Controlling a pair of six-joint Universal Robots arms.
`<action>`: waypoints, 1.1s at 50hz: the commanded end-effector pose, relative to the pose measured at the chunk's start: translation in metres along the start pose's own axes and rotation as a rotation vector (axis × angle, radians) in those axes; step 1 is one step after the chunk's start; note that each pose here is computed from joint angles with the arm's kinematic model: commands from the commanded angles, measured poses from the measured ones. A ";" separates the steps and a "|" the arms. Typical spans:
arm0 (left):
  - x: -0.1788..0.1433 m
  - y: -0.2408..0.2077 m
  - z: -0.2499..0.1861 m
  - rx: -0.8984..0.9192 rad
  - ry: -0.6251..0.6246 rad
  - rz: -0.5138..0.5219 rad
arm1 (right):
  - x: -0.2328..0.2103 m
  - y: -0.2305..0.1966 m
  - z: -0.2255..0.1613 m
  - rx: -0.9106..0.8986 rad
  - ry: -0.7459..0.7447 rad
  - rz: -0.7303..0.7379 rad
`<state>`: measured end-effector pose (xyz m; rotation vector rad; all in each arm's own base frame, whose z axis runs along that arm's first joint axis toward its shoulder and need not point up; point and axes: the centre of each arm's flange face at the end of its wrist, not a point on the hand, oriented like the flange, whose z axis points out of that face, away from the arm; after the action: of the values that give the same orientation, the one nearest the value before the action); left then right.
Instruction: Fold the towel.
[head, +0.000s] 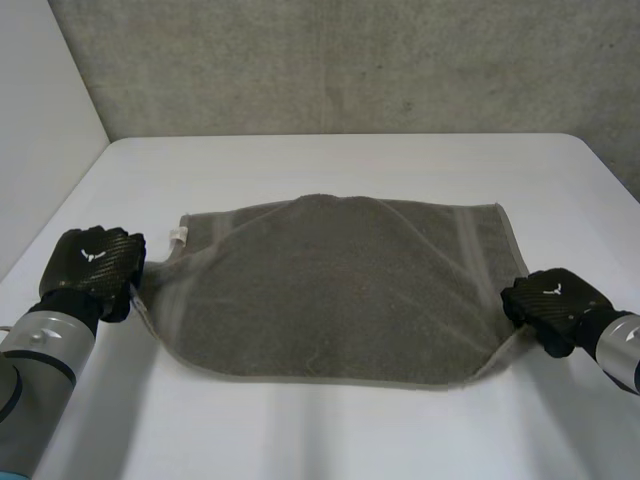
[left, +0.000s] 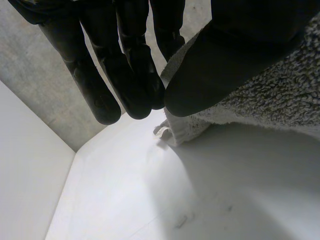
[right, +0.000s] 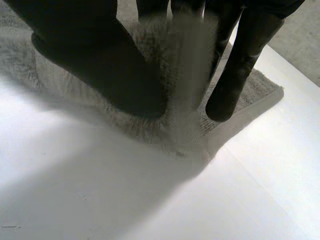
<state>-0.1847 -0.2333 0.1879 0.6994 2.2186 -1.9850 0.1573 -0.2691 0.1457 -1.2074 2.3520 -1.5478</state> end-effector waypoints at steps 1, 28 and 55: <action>-0.001 -0.004 -0.001 0.002 -0.002 0.003 | 0.015 -0.020 -0.012 0.047 0.076 -0.017; -0.053 -0.081 -0.049 0.061 -0.101 -0.044 | 0.086 -0.125 -0.121 0.162 0.405 -0.057; -0.013 0.038 0.055 -0.381 0.086 -0.114 | 0.068 -0.031 0.004 -0.146 0.154 0.056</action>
<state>-0.1652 -0.2681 0.1600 0.6339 2.6152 -1.5341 0.1257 -0.3050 0.2059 -1.0612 2.6247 -1.4894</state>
